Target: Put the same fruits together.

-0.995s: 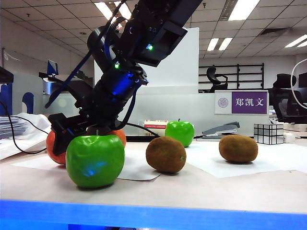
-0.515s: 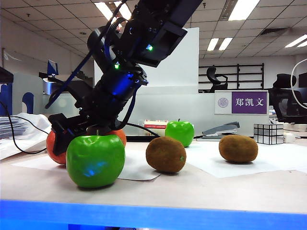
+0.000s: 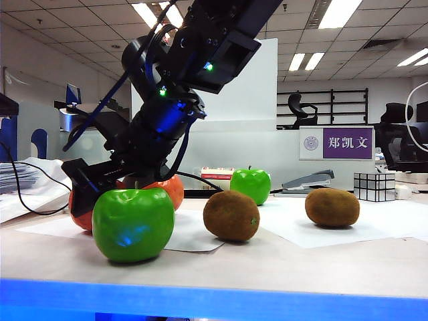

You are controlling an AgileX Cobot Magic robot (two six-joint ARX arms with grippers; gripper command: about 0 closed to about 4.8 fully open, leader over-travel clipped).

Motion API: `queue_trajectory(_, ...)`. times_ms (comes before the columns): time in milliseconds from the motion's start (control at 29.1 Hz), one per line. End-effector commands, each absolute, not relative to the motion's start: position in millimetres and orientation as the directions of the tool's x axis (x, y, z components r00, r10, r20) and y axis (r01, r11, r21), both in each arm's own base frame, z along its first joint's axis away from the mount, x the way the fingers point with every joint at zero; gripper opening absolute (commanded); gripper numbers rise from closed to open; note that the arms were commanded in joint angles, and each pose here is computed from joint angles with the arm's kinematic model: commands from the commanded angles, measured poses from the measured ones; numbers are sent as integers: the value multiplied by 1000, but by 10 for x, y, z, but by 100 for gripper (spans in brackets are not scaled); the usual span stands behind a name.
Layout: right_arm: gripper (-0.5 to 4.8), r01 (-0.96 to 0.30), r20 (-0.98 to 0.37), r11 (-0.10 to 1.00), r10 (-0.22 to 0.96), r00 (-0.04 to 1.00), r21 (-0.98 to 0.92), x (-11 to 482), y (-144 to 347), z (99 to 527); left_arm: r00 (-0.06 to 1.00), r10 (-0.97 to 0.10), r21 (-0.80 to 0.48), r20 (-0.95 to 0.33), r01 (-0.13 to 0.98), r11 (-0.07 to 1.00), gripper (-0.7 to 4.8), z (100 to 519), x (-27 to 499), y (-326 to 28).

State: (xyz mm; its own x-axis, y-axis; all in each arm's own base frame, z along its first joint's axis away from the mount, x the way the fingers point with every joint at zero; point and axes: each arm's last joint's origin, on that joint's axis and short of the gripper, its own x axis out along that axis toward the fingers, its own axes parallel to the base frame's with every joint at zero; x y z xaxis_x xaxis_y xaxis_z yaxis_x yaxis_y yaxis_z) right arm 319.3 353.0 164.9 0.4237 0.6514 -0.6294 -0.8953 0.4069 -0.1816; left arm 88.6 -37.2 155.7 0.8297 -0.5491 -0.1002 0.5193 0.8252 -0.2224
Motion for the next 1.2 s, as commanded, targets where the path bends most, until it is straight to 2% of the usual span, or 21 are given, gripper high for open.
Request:
queue_trajectory(34,479,-876,-605,432,646,465,-213,3209,3546,1700,832,-548,-215,-86,522,826,479,1578,886,-371)
queue_trajectory(446,479,-875,-539,431,693,478,-221,3276,3638,2010,831,-548,-217,-94,520,826,479,1570,885,-371)
queue_trajectory(824,479,-866,-451,454,741,498,-211,3207,3561,2532,840,-533,-216,-101,504,836,479,1559,888,-367)
queue_trajectory(1029,479,-850,-532,482,672,515,-214,3052,3337,2838,840,-534,-216,-100,505,835,479,1560,888,-367)
queue_trajectory(1201,479,-833,-625,518,589,513,-195,3031,3135,2886,840,-536,-215,-90,509,834,479,1571,889,-368)
